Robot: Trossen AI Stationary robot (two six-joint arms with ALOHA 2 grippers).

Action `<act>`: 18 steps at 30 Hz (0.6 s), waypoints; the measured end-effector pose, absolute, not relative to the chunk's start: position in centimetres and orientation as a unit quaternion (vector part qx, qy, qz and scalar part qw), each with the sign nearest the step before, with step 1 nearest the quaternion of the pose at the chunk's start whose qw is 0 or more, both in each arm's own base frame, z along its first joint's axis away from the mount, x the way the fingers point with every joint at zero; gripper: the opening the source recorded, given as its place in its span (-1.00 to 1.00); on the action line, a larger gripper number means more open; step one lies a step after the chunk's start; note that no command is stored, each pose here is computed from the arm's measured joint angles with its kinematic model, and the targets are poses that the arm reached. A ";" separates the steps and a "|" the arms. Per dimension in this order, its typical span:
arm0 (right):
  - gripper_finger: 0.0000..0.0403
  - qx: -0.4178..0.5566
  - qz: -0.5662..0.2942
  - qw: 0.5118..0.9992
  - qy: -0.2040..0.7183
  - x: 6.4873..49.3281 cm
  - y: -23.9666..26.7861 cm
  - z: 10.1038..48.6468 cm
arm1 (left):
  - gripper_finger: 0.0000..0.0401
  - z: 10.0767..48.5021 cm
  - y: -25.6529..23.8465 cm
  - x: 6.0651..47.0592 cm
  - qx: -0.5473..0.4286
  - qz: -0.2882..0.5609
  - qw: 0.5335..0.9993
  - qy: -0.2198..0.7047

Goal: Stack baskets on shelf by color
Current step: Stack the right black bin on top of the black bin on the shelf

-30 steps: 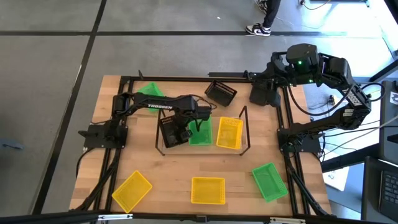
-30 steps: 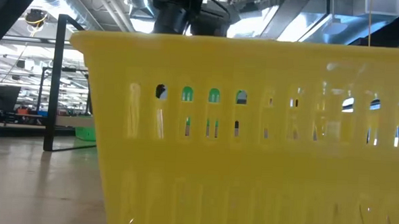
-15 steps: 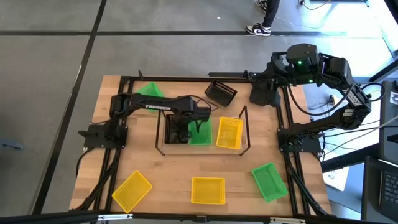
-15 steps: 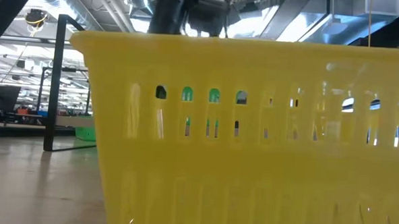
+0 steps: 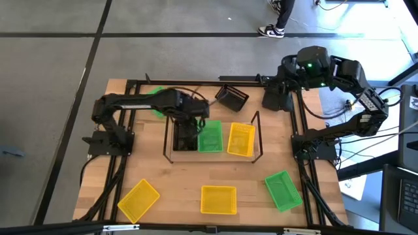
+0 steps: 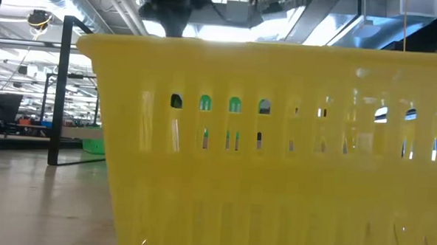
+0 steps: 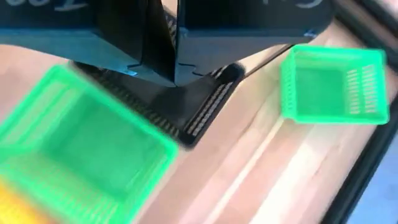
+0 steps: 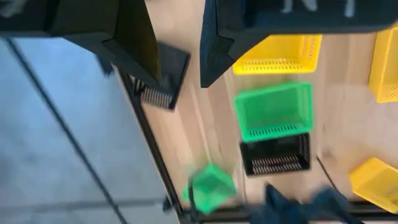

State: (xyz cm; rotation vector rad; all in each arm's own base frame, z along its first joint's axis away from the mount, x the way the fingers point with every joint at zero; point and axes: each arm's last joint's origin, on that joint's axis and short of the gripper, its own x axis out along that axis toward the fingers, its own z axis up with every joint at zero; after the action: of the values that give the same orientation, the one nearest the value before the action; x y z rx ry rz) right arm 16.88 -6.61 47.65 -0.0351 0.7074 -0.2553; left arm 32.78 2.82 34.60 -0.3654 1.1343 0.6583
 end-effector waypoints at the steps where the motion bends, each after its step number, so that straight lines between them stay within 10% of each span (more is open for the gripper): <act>1: -0.46 -0.008 -0.131 0.926 0.354 16.9 -6.9 47.3 | -1.00 35.2 2.8 32.4 -0.179 0.309 0.782 0.511; 18: -0.46 0.135 -0.246 0.827 0.487 15.1 -9.6 42.5 | -1.00 38.5 1.7 29.0 -0.199 0.352 0.799 0.445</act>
State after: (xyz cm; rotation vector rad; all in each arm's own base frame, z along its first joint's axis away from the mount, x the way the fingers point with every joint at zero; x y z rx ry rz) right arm 15.05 -9.57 42.51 0.2874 1.0335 -0.5216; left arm 28.99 1.74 38.54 -0.4266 0.9547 0.7550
